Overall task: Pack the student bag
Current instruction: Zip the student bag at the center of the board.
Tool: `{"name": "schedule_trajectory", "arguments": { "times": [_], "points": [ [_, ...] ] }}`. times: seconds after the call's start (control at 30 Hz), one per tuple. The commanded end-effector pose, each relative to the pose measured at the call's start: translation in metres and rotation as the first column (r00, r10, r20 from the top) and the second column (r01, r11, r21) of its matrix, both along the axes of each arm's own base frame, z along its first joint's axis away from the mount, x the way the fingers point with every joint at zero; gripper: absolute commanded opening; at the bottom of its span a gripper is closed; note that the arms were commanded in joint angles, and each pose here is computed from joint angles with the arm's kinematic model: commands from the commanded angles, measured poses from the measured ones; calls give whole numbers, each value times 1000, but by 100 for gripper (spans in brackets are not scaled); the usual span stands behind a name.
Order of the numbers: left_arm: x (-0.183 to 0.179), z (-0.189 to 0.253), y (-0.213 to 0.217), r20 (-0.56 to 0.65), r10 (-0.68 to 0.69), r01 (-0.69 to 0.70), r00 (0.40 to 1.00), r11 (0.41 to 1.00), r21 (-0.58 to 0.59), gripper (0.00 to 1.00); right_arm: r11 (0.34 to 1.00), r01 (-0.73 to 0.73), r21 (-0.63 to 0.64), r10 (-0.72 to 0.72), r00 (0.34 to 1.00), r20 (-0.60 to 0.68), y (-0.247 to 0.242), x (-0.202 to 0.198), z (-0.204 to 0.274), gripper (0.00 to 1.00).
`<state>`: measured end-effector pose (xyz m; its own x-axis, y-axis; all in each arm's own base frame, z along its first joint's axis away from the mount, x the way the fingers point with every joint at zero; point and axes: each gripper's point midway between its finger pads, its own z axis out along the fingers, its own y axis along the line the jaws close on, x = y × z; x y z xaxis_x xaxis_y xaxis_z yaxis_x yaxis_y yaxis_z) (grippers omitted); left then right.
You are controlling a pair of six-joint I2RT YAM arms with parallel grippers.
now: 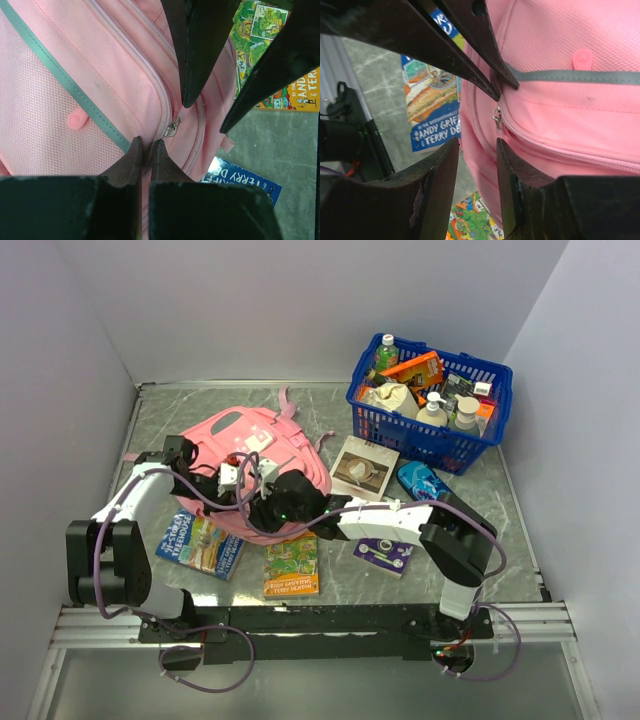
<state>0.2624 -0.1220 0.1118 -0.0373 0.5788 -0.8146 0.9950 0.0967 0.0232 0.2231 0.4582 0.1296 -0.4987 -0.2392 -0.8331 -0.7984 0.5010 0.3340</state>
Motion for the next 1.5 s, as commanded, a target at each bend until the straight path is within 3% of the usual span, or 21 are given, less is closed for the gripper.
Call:
{"name": "schedule_trajectory", "arguments": {
  "times": [0.0,0.43,1.0,1.47],
  "points": [
    [10,27,-10,79,-24,30,997,997,-74,1,1000,28,-11,-27,998,54,7,11,4,43],
    [5,26,-10,78,-29,35,997,997,-70,1,997,72,-38,-72,997,13,-2,8,-15,41],
    [4,25,-7,79,-25,29,997,998,-50,1,996,85,34,-87,995,51,-12,7,21,45],
    [2,30,-8,79,-37,41,996,998,-52,1,996,84,-16,-83,996,29,4,20,-9,44]
  ]
}}
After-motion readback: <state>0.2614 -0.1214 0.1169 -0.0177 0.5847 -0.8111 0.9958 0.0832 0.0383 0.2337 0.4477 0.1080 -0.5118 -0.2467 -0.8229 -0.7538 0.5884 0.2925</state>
